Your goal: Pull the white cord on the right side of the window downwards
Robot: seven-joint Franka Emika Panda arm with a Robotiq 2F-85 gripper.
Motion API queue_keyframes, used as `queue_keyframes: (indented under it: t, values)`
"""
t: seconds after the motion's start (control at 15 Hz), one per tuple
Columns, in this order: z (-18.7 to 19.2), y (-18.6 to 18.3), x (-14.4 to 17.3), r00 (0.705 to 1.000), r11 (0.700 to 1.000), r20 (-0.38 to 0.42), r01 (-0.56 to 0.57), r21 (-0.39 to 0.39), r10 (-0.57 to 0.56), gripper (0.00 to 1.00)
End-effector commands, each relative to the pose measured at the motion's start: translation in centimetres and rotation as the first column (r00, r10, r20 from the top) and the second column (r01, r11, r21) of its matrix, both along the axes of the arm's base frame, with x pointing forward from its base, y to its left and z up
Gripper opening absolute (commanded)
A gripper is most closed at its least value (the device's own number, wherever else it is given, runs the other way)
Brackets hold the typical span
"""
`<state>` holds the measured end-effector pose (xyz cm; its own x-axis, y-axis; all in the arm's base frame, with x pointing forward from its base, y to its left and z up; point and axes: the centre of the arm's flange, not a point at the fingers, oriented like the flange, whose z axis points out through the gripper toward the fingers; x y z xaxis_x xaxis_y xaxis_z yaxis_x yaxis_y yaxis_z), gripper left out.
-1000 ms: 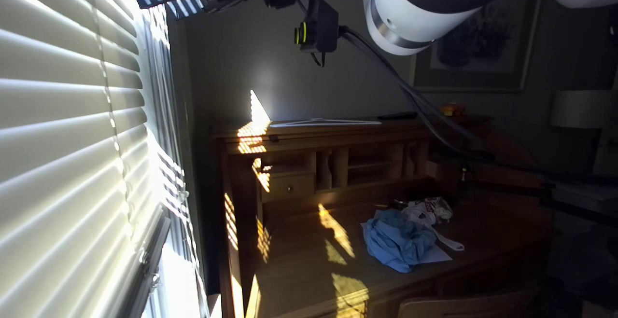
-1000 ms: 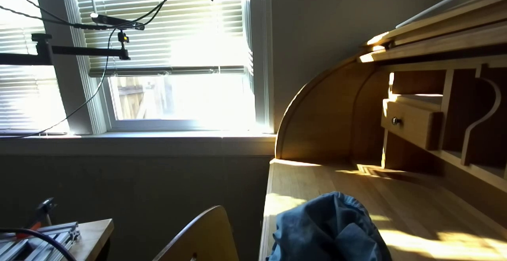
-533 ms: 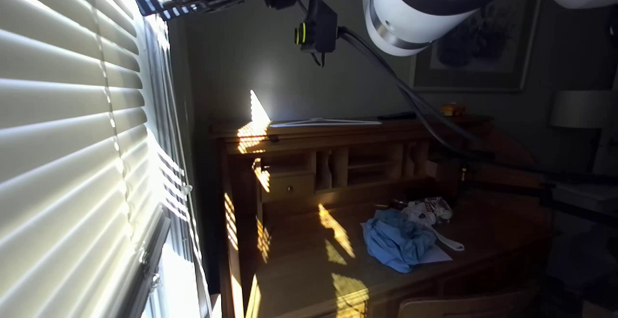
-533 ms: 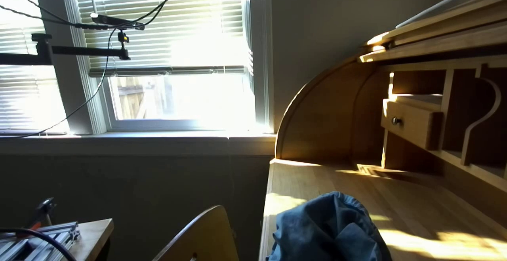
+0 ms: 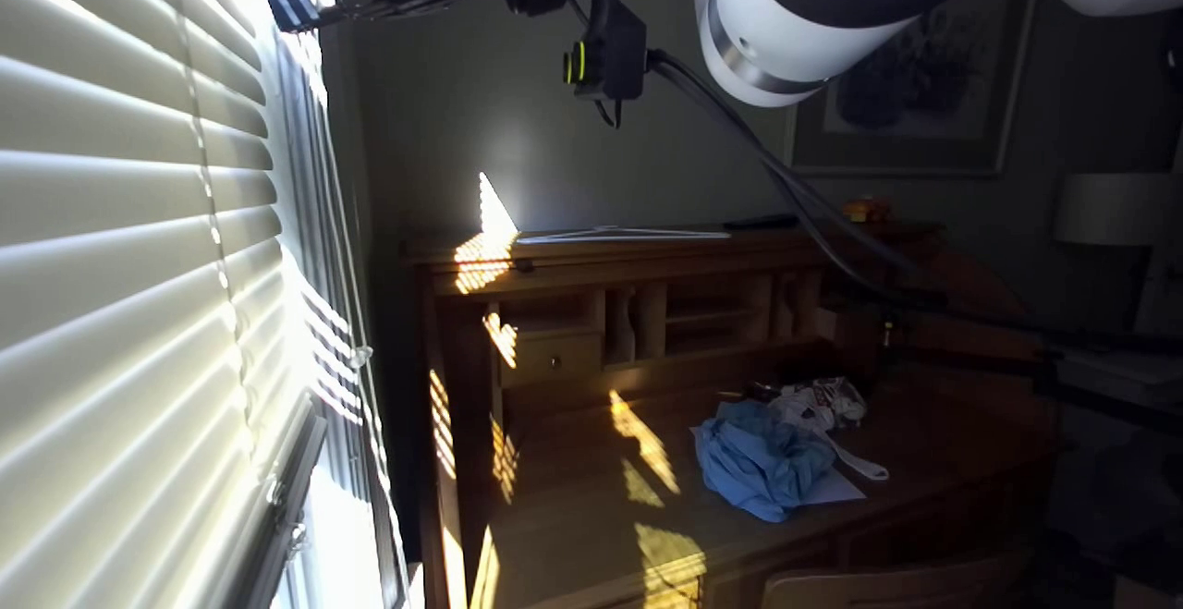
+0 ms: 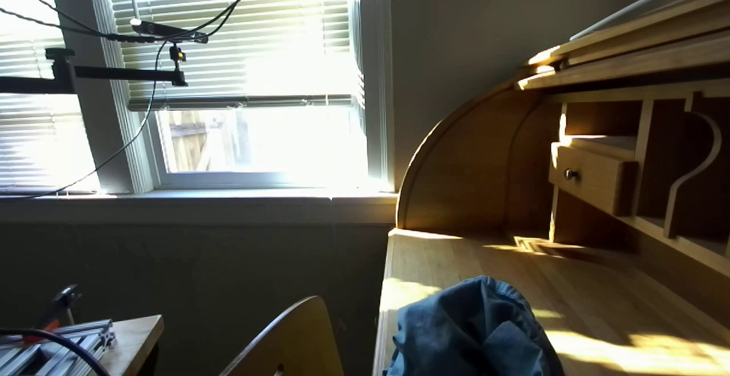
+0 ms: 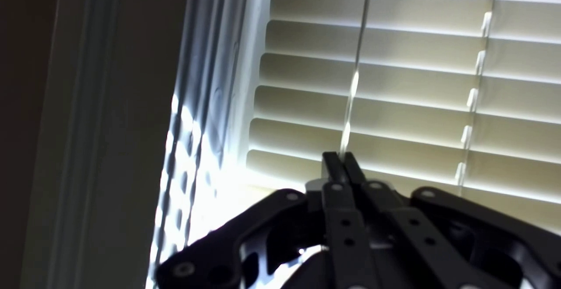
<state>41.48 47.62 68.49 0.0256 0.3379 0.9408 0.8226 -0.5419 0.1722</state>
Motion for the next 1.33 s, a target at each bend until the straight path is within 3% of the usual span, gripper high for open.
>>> queue_keyframes:
  t: [0.0, 0.2, 0.53, 1.07, 1.27]
  values:
    - [0.2, 0.9, -0.2, 1.0, 1.0, -0.007, 0.004, 0.011, -0.004, 0.01]
    - [-1.0, 0.7, -0.2, 1.0, 1.0, -0.031, -0.005, -0.023, 0.004, 0.01]
    - [-5.5, -0.6, -0.1, 0.991, 0.998, -0.135, 0.014, -0.057, -0.021, 0.01]
    - [-10.8, -1.5, -0.8, 0.963, 0.998, -0.268, 0.049, 0.029, -0.039, 0.01]
    - [-12.8, -1.0, -1.3, 0.95, 0.999, -0.31, 0.047, 0.017, -0.04, 0.01]
